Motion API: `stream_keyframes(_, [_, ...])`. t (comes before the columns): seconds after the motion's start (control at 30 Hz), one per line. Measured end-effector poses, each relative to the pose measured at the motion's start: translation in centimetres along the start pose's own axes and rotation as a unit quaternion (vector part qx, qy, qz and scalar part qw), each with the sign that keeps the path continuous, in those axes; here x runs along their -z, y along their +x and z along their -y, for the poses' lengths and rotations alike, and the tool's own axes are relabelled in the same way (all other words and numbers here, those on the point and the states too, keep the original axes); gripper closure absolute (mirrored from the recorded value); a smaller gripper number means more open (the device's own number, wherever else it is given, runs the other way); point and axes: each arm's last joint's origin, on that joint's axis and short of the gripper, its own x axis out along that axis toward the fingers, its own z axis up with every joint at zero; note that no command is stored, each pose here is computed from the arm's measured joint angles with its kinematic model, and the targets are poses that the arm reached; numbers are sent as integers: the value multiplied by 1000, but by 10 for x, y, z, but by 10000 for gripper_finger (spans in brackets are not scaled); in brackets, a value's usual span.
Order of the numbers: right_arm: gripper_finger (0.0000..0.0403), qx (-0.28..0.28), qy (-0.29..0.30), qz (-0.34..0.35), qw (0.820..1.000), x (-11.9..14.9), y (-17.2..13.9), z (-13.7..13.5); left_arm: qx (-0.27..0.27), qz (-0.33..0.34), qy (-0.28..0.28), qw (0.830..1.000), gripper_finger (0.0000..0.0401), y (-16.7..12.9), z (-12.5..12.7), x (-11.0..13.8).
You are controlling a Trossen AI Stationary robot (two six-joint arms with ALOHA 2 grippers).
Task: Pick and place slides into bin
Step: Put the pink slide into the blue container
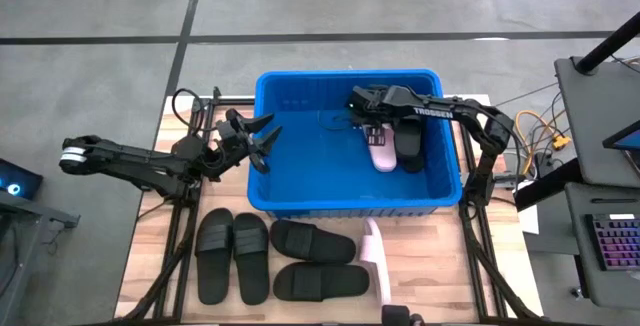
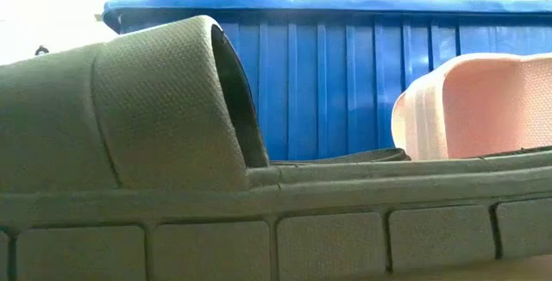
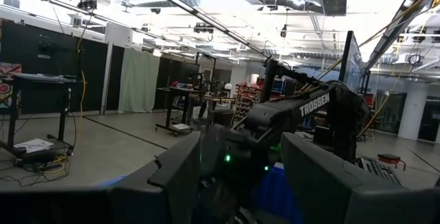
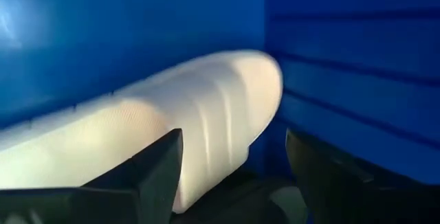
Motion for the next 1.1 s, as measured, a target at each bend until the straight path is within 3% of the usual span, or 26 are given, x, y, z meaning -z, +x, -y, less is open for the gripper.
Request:
stream_keyframes(0.17, [145, 9, 29, 35, 999, -12, -24, 10, 0, 0, 0, 1000, 216, 0, 0, 0])
stream_keyframes(0.27, [150, -18, 45, 77, 996, -22, -46, 14, 0, 0, 0, 1000, 216, 0, 0, 0])
stream_keyframes(0.37, [159, -32, 52, 127, 990, -31, -78, 12, 0, 0, -1, 1000, 216, 0, 0, 0])
stream_keyframes(0.6, [174, 5, 29, 254, 967, -34, -172, -13, 7, 10, -31, 999, 216, -2, -1, -6])
stream_keyframes(0.73, [177, 4, 46, 326, 944, -25, -223, -31, 40, 22, -53, 998, 216, -6, -1, -14])
stream_keyframes(0.9, [177, 27, 103, 428, 898, -12, -286, -61, 104, 37, -73, 991, 216, -12, 0, -23])
stream_keyframes(1.0, [177, 54, 114, 467, 875, -5, -312, -83, 143, 32, -97, 985, 216, -16, 1, -27])
stream_keyframes(1.1, [177, 45, 106, 488, 865, 2, -326, -101, 174, 19, -95, 980, 216, -19, 1, -28])
